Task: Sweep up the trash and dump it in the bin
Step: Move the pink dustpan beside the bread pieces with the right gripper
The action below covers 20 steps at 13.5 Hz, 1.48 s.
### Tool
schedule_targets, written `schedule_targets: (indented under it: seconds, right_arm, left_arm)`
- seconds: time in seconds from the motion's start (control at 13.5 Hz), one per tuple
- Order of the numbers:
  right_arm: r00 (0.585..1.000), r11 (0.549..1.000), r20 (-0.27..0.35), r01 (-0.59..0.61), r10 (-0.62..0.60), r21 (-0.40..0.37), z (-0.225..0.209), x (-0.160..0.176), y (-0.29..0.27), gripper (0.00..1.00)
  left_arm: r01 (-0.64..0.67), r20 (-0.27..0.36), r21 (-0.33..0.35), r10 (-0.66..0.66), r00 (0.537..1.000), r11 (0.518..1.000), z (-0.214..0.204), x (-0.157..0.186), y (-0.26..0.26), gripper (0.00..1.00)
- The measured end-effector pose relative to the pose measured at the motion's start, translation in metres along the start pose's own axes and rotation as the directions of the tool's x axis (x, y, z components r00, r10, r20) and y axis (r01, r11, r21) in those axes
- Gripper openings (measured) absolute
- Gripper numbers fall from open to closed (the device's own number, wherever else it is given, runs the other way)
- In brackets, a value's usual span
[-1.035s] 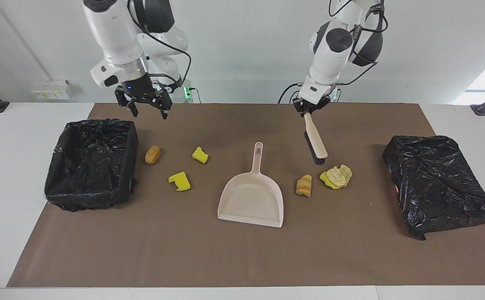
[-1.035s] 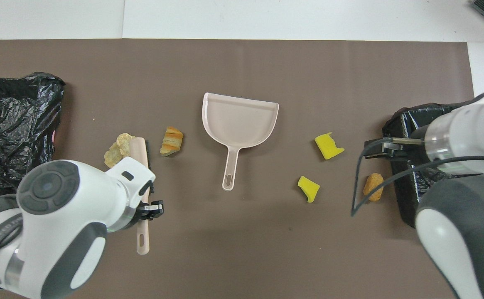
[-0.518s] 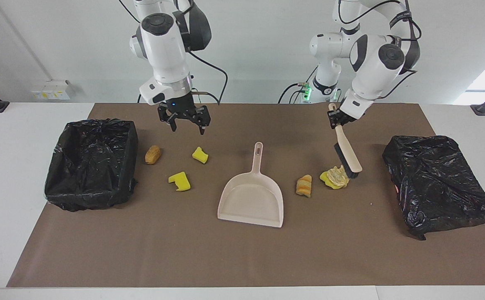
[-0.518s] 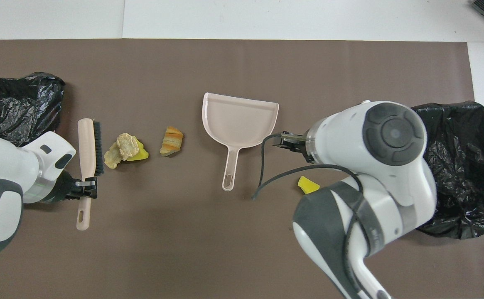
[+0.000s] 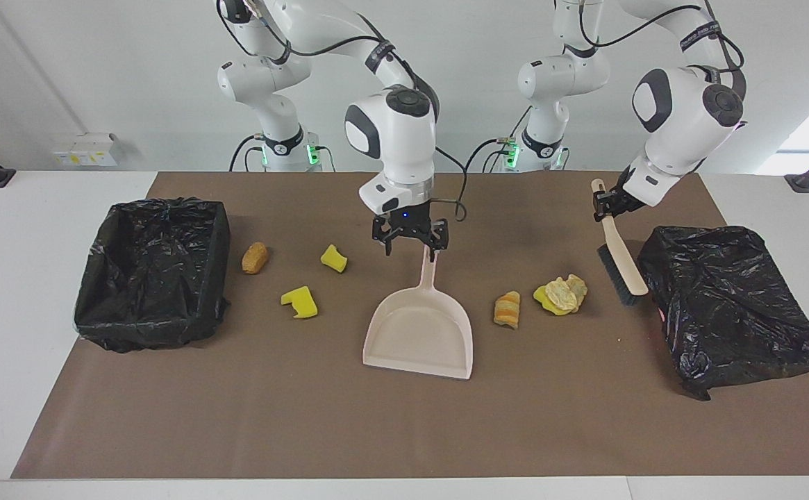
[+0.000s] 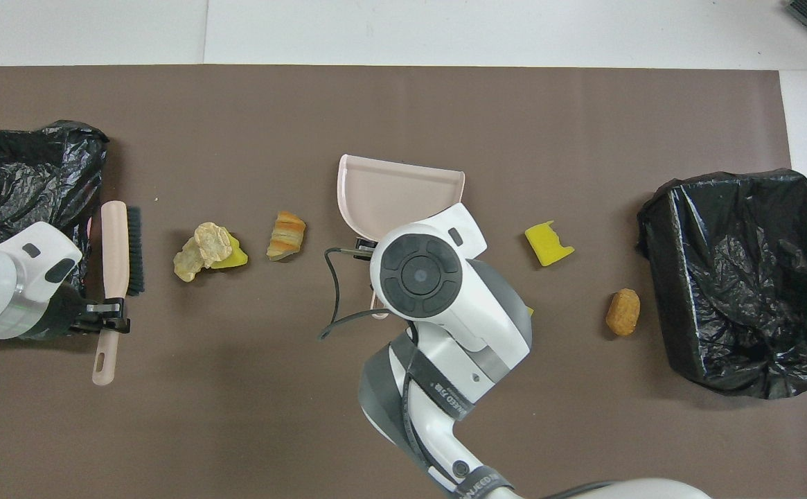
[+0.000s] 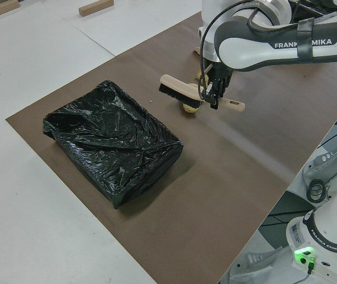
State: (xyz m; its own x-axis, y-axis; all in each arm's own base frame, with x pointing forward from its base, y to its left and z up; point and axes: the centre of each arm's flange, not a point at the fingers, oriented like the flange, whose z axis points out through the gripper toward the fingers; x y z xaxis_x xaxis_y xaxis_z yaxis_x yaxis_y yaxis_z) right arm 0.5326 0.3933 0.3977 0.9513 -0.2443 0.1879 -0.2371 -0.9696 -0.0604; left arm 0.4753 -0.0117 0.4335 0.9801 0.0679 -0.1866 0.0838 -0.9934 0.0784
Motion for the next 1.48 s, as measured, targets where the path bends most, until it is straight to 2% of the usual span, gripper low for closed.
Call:
schedule_targets:
  seconds: [0.3,0.44,0.52,0.67,0.74,0.96,1.04,1.11,1.48]
  right_arm:
    - [0.999,0.999,0.018,0.029,-0.028,-0.033,0.042,-0.015,-0.011,1.00]
    - [0.999,0.999,0.020,0.037,-0.036,-0.035,0.044,-0.019,-0.013,0.81]
    - [0.999,0.998,0.020,0.044,-0.043,-0.035,0.044,-0.020,-0.014,0.81]
    - [0.998,0.997,0.022,0.062,-0.061,-0.038,0.045,-0.022,-0.014,0.68]
    - [0.997,0.996,0.025,0.075,-0.074,-0.039,0.046,-0.023,-0.014,0.67]
    - [0.989,0.988,0.037,0.145,-0.144,-0.046,0.048,-0.034,-0.018,0.51]
    - [0.983,0.982,0.043,0.182,-0.180,-0.052,0.046,-0.039,-0.020,0.38]
    - [0.976,0.975,0.048,0.215,-0.212,-0.058,0.044,-0.043,-0.022,0.32]
    - [0.951,0.947,0.028,0.308,-0.307,-0.086,0.038,-0.042,-0.021,0.32]
  left_arm:
    - [-0.002,0.027,0.003,0.002,1.000,1.000,0.013,-0.002,0.001,0.26]
    - [-0.002,0.028,0.003,0.002,1.000,1.000,0.013,-0.002,0.001,0.26]
    - [-0.002,0.028,0.003,0.002,1.000,1.000,0.013,-0.002,0.001,0.26]
    - [-0.002,0.028,0.003,0.002,1.000,1.000,0.013,-0.002,0.001,0.26]
    - [-0.002,0.028,0.003,0.002,1.000,1.000,0.013,-0.002,0.001,0.26]
    - [-0.002,0.028,0.003,0.002,1.000,1.000,0.013,-0.002,0.001,0.26]
    - [-0.002,0.028,0.003,0.002,1.000,1.000,0.013,-0.002,0.001,0.26]
    - [-0.002,0.028,0.003,0.002,1.000,1.000,0.013,-0.002,0.001,0.26]
    - [-0.002,0.028,0.003,0.002,1.000,1.000,0.013,-0.002,0.001,0.26]
